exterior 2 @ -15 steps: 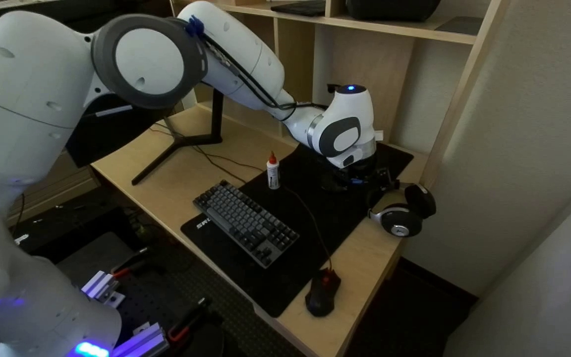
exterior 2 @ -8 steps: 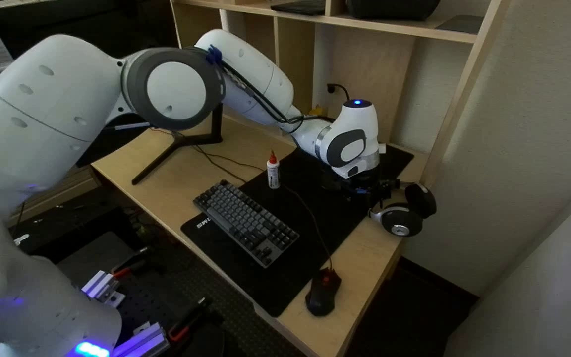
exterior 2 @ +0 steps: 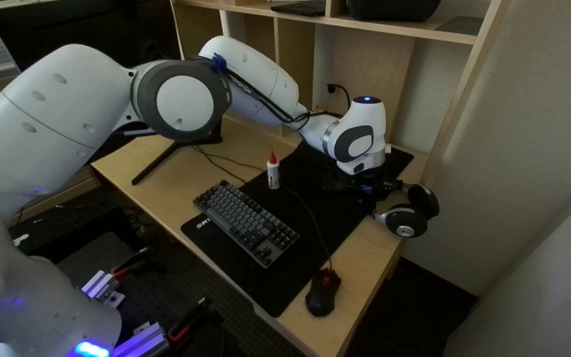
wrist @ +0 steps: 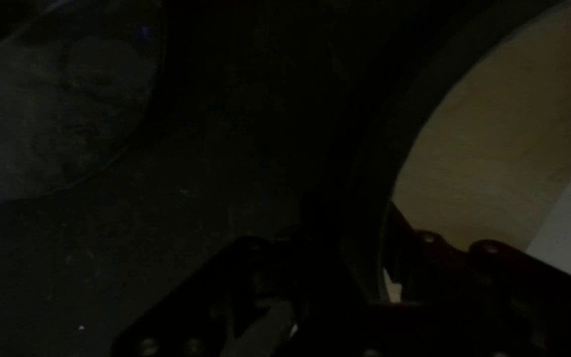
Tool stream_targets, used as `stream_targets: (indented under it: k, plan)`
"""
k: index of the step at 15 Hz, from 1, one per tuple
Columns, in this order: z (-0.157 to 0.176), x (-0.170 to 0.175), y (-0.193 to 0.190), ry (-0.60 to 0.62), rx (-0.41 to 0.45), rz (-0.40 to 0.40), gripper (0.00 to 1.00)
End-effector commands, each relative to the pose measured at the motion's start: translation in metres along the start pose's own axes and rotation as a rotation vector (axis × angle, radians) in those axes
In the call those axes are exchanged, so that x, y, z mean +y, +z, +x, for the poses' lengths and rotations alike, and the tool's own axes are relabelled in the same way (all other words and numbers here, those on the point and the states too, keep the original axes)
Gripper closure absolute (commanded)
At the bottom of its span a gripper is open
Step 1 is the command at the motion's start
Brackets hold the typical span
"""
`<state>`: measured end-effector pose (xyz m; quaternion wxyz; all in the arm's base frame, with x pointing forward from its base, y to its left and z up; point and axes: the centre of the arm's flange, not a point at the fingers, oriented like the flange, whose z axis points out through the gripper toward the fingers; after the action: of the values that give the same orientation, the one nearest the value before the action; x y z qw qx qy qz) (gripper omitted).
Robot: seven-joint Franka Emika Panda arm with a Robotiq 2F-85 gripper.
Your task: Move the black desktop microphone to the right and the headphones to the left
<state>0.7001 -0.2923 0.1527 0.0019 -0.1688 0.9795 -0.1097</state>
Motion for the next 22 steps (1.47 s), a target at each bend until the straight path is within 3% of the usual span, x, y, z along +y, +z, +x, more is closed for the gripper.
stream_targets:
  k: [1,2,4,10,13,22]
  plan:
    - [-0.002,-0.018,0.013,0.017,0.011,-0.005,0.97]
    - [0.001,-0.018,0.006,0.021,0.005,-0.002,1.0]
    - [0.01,-0.021,-0.013,0.028,-0.01,0.002,0.96]
    - [0.063,-0.043,-0.109,0.061,-0.099,0.038,0.95]
    - [0.09,-0.04,-0.153,0.01,-0.133,0.048,0.95]
    - [0.183,0.008,-0.234,-0.473,-0.172,0.015,0.95]
